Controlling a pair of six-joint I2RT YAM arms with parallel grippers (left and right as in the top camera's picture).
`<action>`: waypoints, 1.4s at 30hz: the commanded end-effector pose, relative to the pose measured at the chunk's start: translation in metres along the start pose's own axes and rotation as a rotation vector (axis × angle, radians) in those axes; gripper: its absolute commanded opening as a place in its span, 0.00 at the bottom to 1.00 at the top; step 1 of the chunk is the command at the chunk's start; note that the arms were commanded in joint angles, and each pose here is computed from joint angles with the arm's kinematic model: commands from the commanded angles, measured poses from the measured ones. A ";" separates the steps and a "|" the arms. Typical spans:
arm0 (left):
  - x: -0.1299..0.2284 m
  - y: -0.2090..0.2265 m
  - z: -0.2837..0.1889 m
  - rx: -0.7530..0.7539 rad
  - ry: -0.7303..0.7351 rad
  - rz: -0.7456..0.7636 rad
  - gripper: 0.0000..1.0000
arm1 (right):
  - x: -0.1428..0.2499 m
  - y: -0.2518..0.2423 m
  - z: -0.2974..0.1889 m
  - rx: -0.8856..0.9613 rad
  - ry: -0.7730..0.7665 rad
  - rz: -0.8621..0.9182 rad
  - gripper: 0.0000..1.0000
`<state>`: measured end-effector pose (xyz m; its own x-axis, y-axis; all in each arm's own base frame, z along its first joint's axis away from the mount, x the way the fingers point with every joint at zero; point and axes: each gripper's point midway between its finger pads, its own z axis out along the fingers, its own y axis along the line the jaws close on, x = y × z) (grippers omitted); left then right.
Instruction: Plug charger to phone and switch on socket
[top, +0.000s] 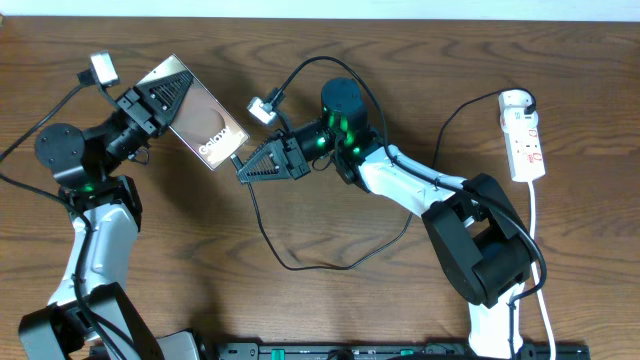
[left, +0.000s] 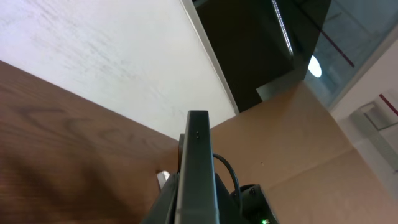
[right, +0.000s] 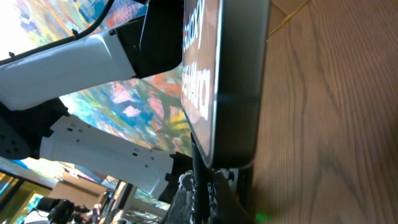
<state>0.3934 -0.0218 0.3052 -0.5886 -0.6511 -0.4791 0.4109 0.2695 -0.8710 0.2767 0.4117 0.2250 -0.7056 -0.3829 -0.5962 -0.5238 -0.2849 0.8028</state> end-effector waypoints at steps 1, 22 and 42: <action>0.026 -0.013 0.003 0.054 0.153 0.023 0.07 | -0.022 -0.003 0.003 0.062 -0.096 -0.028 0.01; 0.040 -0.017 0.000 0.077 0.239 0.024 0.07 | -0.023 -0.003 0.002 0.064 -0.099 -0.032 0.01; -0.005 0.001 -0.035 -0.007 0.067 0.070 0.08 | -0.021 -0.002 -0.013 0.053 -0.081 -0.032 0.99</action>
<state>0.3735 -0.0067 0.2972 -0.6330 -0.5738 -0.5198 0.4356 0.2911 -0.8518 0.2919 0.4143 0.2253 -0.7340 -0.3204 -0.5988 -0.5477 -0.2421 0.8009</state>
